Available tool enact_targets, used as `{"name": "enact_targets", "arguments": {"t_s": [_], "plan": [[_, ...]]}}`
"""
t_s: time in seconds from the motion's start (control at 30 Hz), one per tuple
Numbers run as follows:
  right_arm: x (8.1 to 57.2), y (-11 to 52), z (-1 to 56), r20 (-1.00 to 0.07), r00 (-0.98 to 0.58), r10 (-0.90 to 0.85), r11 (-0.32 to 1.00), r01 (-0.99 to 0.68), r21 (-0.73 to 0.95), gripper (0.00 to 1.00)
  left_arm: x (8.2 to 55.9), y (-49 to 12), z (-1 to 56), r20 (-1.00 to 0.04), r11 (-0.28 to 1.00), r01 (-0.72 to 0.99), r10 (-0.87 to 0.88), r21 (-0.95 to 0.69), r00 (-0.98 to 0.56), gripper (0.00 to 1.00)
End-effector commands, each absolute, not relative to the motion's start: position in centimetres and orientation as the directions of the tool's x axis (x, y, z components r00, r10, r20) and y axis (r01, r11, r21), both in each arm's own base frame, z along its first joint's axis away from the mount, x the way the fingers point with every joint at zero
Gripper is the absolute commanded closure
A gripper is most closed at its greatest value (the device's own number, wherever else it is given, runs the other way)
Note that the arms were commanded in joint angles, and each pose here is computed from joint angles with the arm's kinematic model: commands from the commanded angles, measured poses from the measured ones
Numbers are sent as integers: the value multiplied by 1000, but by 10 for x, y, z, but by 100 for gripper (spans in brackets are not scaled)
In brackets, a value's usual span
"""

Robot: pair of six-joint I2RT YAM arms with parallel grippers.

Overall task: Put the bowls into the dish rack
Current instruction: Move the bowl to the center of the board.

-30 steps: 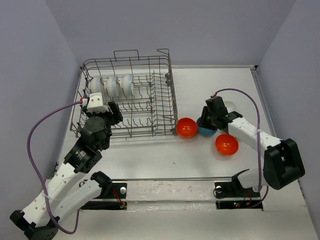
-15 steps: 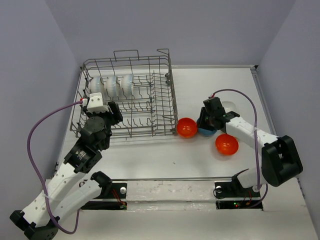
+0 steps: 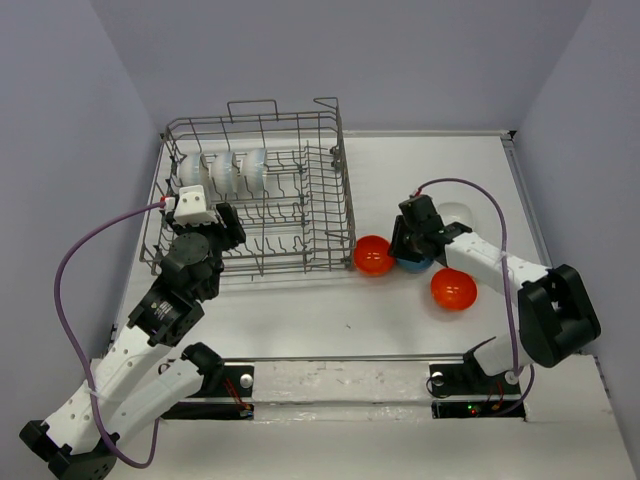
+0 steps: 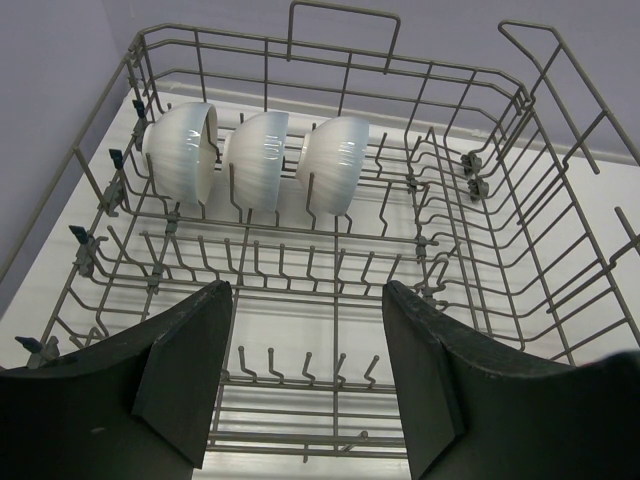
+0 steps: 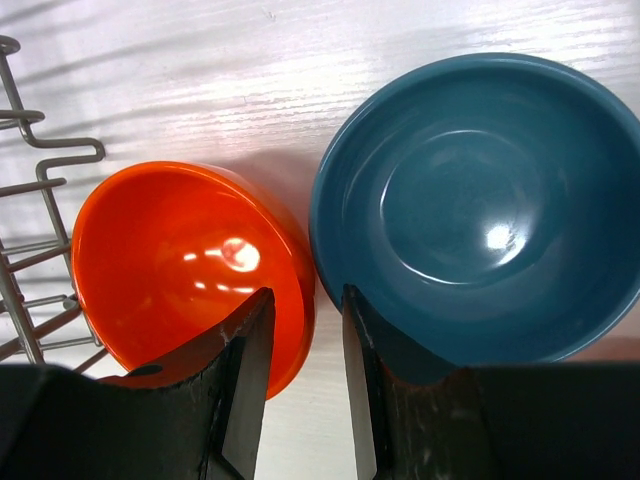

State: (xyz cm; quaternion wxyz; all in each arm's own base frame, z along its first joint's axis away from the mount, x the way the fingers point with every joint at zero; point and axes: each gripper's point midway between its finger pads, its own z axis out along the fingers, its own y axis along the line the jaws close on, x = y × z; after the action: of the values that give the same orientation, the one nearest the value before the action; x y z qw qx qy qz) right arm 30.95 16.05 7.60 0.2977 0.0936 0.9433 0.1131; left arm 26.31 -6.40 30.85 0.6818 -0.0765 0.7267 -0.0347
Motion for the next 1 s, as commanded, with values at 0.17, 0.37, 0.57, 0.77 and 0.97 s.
{"name": "enact_targets", "arguments": {"t_s": [0.17,0.37,0.57,0.77,0.97], "plan": [[324,175,88,-580,-775,252,951,88,296,61,265,-63,315,-985,982,-73,-174,-172,-24,29],[324,177,82,-575,-780,245,954,90,284,61,265,-62,315,-984,982,-73,-176,-174,-21,29],[324,176,81,-576,-779,248,955,97,280,62,265,-63,315,-984,982,-70,-176,-174,-22,29],[325,176,84,-584,-773,250,955,96,281,69,264,-62,316,-984,982,-71,-176,-175,-20,29],[325,176,86,-586,-769,254,954,98,284,79,265,-63,315,-985,983,-70,-173,-171,-23,28]]}}
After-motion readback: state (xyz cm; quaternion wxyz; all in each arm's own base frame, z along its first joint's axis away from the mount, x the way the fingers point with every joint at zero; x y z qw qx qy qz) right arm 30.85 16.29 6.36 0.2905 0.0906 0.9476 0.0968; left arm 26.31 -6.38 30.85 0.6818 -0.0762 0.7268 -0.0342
